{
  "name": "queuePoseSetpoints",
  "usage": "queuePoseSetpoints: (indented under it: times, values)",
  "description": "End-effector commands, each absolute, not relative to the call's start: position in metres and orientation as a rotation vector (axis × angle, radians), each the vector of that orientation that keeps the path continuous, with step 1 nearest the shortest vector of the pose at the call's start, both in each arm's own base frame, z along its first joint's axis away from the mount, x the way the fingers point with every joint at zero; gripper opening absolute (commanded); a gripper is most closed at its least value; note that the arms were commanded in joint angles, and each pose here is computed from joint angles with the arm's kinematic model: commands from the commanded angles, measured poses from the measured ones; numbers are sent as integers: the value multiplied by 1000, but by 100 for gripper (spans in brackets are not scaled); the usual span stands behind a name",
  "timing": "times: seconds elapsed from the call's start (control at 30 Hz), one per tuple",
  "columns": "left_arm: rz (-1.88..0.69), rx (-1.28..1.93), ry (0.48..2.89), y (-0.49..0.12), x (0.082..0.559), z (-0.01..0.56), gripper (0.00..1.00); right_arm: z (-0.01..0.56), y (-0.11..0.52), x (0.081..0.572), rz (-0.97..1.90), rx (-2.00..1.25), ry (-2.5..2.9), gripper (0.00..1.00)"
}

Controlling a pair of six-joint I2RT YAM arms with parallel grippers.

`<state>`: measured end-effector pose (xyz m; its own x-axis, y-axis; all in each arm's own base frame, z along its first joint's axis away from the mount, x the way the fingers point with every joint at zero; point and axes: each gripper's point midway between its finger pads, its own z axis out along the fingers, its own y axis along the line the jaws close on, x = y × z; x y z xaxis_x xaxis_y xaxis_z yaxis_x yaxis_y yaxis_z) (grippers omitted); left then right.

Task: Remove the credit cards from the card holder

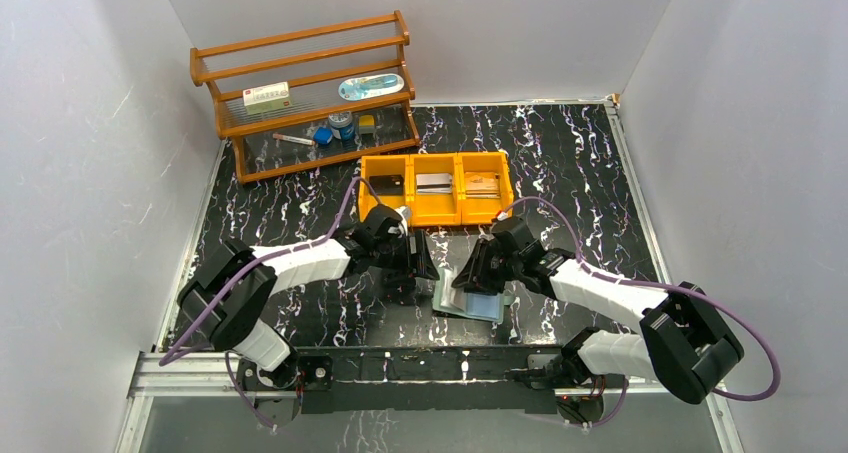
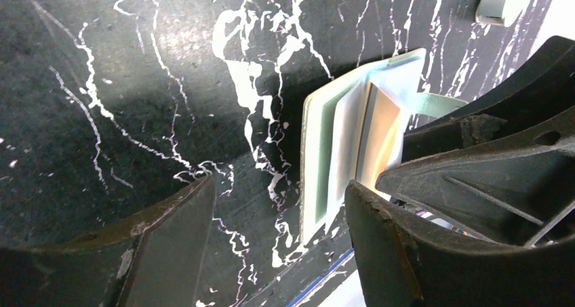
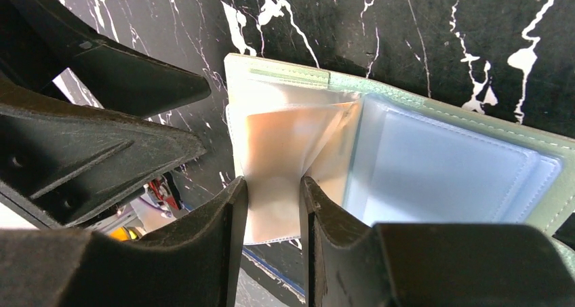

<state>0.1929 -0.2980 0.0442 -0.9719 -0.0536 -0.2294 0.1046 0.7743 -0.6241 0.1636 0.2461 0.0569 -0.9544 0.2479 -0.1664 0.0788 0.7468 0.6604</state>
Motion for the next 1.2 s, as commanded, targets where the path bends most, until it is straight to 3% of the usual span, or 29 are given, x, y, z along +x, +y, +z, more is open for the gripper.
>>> queuePoseSetpoints:
  times: [0.0,0.3,0.43,0.77,1.17]
  values:
    - [-1090,68,2738,-310,186,46,67,68,254,169,1084,246,2653,40]
    - [-1348,124,2727,-333,167,45,62,67,254,169,1104,256,2647,40]
    - [-1383,145,2718,-341,165,45,51,67,254,169,1114,256,2646,39]
    - [-1184,124,2731,-324,174,41,0,71,253,172,1099,261,2642,42]
    - [-950,102,2640,-291,188,72,0,72,232,177,881,272,2689,51]
